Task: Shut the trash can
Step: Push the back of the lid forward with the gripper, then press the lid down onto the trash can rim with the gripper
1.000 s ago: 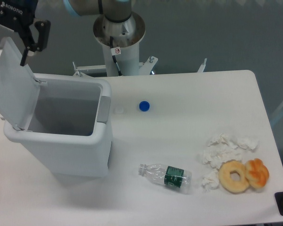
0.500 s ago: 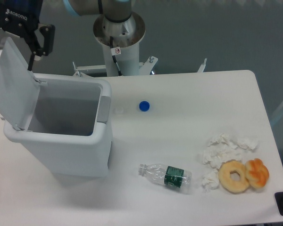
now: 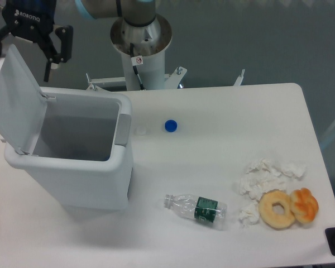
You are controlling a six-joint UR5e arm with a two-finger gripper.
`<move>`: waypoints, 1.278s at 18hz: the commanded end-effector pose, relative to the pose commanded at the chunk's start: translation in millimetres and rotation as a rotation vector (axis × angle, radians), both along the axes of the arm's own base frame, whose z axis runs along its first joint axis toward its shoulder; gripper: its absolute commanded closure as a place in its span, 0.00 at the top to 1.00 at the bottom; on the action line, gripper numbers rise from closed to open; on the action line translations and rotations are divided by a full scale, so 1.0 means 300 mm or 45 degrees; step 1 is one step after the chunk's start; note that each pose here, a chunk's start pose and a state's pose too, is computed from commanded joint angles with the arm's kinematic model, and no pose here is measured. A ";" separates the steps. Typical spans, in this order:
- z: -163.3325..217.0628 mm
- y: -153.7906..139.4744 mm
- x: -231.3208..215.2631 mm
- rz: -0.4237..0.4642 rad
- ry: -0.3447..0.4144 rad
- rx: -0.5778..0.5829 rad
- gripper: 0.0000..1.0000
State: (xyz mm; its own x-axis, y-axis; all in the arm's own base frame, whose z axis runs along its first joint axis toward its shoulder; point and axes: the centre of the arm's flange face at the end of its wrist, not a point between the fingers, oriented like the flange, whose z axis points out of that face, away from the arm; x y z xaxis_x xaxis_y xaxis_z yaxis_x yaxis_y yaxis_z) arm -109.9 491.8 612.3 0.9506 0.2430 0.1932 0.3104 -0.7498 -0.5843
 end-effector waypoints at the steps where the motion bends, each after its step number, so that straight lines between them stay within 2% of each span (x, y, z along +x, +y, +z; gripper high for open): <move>1: 0.000 -0.001 -0.003 0.004 0.003 -0.002 1.00; 12: -0.027 -0.043 -0.131 0.145 0.063 -0.064 1.00; 23: -0.099 -0.072 -0.264 0.245 0.047 -0.113 1.00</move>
State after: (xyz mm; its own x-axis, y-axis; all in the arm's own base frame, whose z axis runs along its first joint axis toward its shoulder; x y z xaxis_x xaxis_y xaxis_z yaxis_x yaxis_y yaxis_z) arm -189.0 470.1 582.6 0.8911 0.4352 0.1287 0.4324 -0.7280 -0.5319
